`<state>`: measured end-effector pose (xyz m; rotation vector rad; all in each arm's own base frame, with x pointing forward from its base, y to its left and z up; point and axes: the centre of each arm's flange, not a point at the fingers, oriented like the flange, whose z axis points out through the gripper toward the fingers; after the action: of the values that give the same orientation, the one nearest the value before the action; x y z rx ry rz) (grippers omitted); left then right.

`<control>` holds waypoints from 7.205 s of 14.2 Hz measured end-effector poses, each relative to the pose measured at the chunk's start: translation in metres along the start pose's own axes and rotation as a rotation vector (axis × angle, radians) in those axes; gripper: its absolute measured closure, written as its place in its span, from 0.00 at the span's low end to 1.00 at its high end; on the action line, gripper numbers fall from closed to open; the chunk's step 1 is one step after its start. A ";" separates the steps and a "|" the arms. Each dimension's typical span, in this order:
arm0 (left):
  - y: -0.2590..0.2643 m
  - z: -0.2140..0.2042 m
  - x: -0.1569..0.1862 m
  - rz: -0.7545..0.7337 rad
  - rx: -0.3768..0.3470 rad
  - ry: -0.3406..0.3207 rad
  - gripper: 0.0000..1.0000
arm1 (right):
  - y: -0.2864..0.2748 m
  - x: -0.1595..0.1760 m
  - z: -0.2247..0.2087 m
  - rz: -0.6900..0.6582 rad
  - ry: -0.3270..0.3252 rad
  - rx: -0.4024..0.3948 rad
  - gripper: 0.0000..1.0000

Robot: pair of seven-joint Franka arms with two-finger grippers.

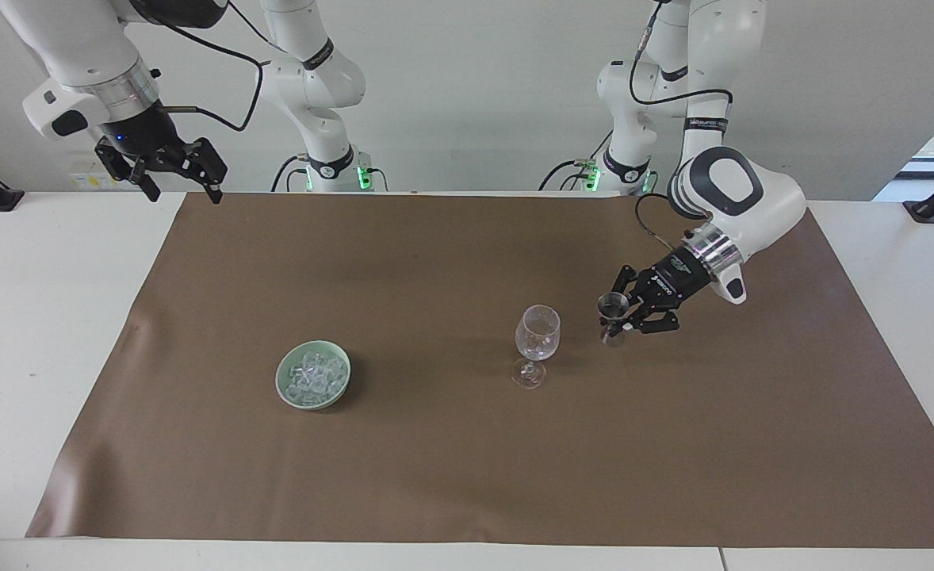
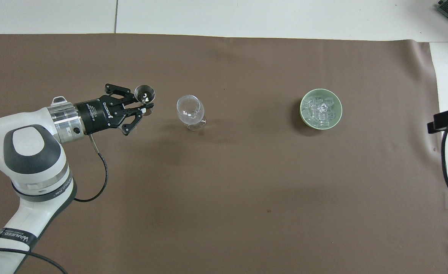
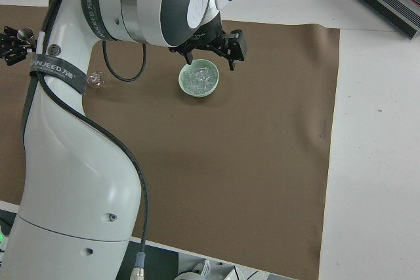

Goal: Pour wine and add ice with both arms
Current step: 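Carry the silver cup with the left gripper toward the clear glass, then position the silver cup above the clear glass rim with the left gripper, then tilt the silver cup over the clear glass with the left gripper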

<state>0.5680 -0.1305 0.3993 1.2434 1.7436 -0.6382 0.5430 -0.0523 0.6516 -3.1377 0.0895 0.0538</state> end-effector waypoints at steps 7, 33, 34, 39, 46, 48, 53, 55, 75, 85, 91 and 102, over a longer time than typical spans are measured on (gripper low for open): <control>-0.009 0.009 -0.011 0.018 -0.019 0.019 0.78 | 0.000 0.000 0.000 0.000 0.000 0.000 0.00; -0.037 0.034 -0.043 0.175 -0.180 0.145 0.78 | 0.000 0.000 0.000 0.000 0.000 0.000 0.00; -0.040 0.036 -0.045 0.184 -0.185 0.150 0.78 | 0.000 0.000 0.000 0.000 0.000 0.000 0.00; -0.045 0.039 -0.050 0.237 -0.213 0.175 0.78 | 0.000 0.000 0.000 0.000 0.000 0.000 0.00; -0.046 0.037 -0.052 0.293 -0.255 0.207 0.78 | 0.000 0.000 0.000 0.000 0.000 0.000 0.00; -0.046 0.036 -0.053 0.301 -0.267 0.215 0.78 | 0.000 0.000 0.000 0.000 0.000 0.000 0.00; -0.050 0.037 -0.058 0.329 -0.292 0.232 0.78 | 0.000 0.000 0.000 0.000 0.000 0.000 0.00; -0.051 0.037 -0.061 0.344 -0.305 0.239 0.78 | 0.000 0.000 0.000 0.000 0.000 0.000 0.00; -0.063 0.049 -0.068 0.570 -0.362 0.344 0.78 | 0.000 0.000 0.000 0.000 0.000 0.000 0.00; -0.072 0.057 -0.069 0.674 -0.383 0.407 0.78 | 0.000 0.000 0.000 0.000 0.000 0.000 0.00; -0.074 0.062 -0.074 0.755 -0.391 0.437 0.78 | 0.000 0.000 0.000 0.000 0.000 0.000 0.00; -0.072 0.060 -0.073 0.837 -0.398 0.480 0.78 | 0.000 0.000 0.000 0.000 0.000 0.000 0.00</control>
<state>0.5310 -0.2393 0.4285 1.7306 1.3989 0.5032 0.5430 -0.0523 0.6516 -3.1377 0.0895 0.0538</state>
